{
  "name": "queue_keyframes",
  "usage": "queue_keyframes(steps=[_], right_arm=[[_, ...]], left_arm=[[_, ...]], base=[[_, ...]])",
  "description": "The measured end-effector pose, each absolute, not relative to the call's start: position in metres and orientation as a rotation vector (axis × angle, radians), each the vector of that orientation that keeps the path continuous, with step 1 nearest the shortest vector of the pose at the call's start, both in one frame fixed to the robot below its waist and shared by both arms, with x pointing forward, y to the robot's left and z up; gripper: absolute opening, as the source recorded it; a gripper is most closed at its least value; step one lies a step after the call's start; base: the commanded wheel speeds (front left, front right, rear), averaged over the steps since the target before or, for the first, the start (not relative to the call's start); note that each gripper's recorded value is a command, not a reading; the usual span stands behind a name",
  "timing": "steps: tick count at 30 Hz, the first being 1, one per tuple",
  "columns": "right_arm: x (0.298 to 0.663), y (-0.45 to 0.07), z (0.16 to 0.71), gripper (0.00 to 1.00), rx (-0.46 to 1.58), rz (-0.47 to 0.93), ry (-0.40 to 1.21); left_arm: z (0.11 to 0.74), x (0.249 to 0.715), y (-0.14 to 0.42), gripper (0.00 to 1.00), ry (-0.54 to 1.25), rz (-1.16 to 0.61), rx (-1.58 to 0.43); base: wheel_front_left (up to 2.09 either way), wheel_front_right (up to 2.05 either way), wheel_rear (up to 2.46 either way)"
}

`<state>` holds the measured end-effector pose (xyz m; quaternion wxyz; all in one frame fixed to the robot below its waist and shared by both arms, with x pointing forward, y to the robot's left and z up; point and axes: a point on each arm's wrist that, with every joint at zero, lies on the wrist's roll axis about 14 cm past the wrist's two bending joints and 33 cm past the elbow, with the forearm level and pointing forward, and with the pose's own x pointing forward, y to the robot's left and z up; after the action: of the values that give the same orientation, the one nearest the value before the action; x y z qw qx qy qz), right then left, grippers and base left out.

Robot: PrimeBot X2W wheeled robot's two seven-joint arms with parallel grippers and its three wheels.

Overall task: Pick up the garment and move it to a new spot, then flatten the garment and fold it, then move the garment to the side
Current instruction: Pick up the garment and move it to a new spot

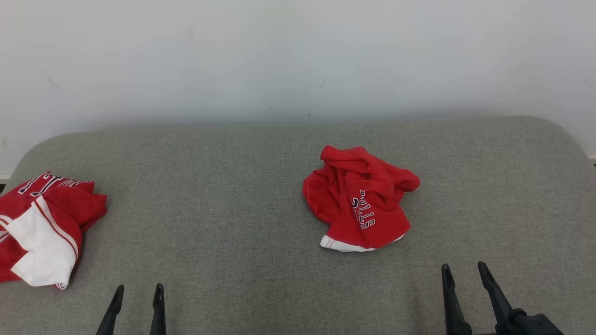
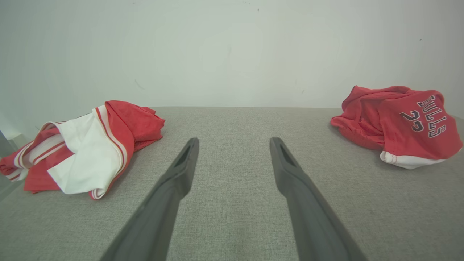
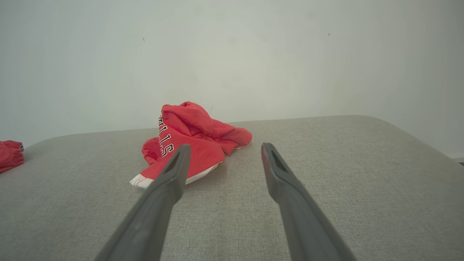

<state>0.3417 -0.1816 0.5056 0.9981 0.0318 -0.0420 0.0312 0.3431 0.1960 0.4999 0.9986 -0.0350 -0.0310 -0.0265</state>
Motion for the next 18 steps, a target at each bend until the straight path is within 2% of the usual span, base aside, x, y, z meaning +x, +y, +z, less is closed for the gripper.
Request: queue_keyframes(steps=[18], right_arm=[[0.3411,-0.1817,0.5066,1.00,0.063,0.062,-0.087]], left_arm=[[0.5015,0.3440,0.1958,1.00,-0.066,-0.059,-0.066]], base=[[0.00,0.00,0.00]])
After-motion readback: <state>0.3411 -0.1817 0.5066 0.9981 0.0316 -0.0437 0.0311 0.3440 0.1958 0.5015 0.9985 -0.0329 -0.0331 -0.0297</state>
